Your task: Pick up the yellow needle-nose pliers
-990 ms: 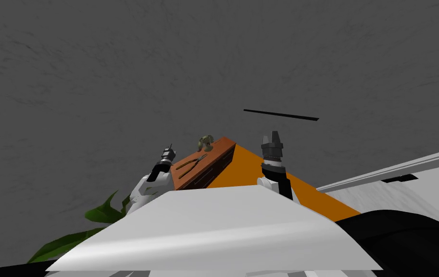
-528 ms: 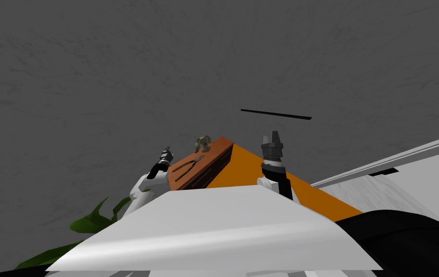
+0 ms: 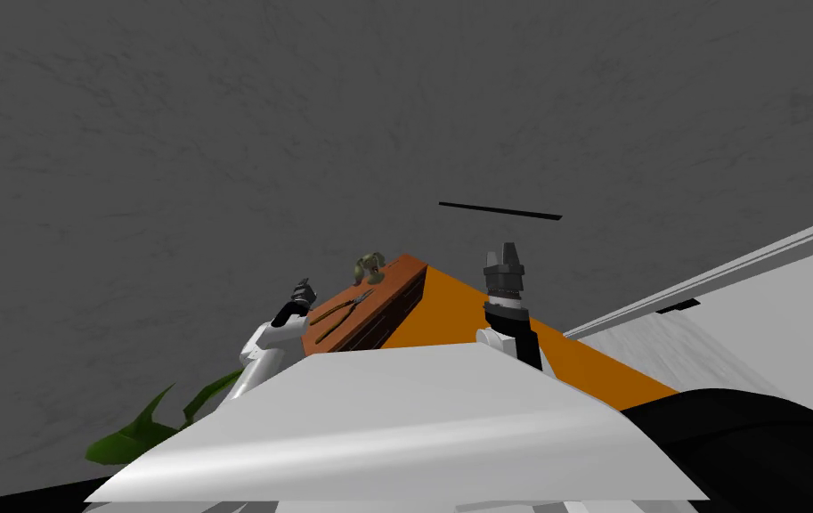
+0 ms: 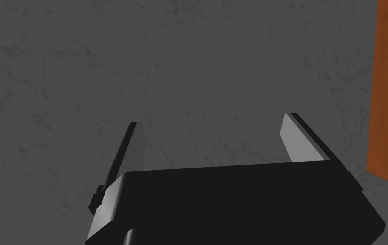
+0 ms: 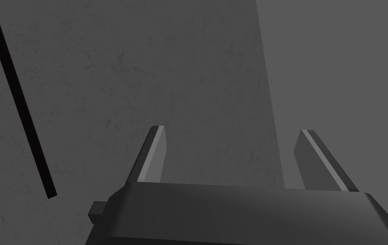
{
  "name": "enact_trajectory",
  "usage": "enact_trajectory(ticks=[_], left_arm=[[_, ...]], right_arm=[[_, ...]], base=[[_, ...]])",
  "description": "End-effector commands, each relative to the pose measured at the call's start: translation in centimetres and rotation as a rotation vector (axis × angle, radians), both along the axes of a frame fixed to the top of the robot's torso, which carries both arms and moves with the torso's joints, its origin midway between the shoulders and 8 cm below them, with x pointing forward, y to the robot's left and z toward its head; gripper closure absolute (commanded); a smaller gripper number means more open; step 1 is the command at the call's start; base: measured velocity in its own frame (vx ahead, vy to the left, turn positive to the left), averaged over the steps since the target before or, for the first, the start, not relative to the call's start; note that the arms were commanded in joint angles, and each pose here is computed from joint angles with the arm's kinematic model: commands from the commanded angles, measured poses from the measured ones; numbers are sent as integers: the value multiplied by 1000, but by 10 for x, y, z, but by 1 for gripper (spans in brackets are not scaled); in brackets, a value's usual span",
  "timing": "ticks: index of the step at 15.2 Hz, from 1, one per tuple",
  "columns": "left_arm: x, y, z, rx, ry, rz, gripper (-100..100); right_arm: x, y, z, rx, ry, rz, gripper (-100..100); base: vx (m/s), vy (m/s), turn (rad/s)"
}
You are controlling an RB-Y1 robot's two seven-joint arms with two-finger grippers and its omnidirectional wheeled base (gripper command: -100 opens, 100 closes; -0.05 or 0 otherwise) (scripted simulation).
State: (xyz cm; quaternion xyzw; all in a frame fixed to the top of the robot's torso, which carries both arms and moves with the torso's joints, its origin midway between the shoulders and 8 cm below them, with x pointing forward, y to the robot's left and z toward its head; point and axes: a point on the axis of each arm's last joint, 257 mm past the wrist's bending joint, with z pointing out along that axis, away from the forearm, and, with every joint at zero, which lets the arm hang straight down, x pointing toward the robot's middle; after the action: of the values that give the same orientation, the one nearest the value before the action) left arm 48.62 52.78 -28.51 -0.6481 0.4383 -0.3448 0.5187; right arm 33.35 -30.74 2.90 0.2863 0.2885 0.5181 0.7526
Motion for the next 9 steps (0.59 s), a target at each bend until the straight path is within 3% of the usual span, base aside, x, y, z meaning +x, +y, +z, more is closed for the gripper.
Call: enact_trajectory(ticks=[1, 5, 6, 9], left_arm=[[-10, 16, -23, -42, 54, 49, -100], [-21, 35, -50, -93, 116, 109, -100], [-23, 46, -55, -133, 133, 150, -100], [-31, 49, -71, -144, 164, 165, -100]], right_arm=[[0, 0, 0, 0, 0, 0, 0], [0, 0, 0, 0, 0, 0, 0], [0, 0, 0, 0, 0, 0, 0], [0, 0, 0, 0, 0, 0, 0]], base=[[44, -49, -142], [30, -35, -74], [25, -24, -108], [20, -21, -53]])
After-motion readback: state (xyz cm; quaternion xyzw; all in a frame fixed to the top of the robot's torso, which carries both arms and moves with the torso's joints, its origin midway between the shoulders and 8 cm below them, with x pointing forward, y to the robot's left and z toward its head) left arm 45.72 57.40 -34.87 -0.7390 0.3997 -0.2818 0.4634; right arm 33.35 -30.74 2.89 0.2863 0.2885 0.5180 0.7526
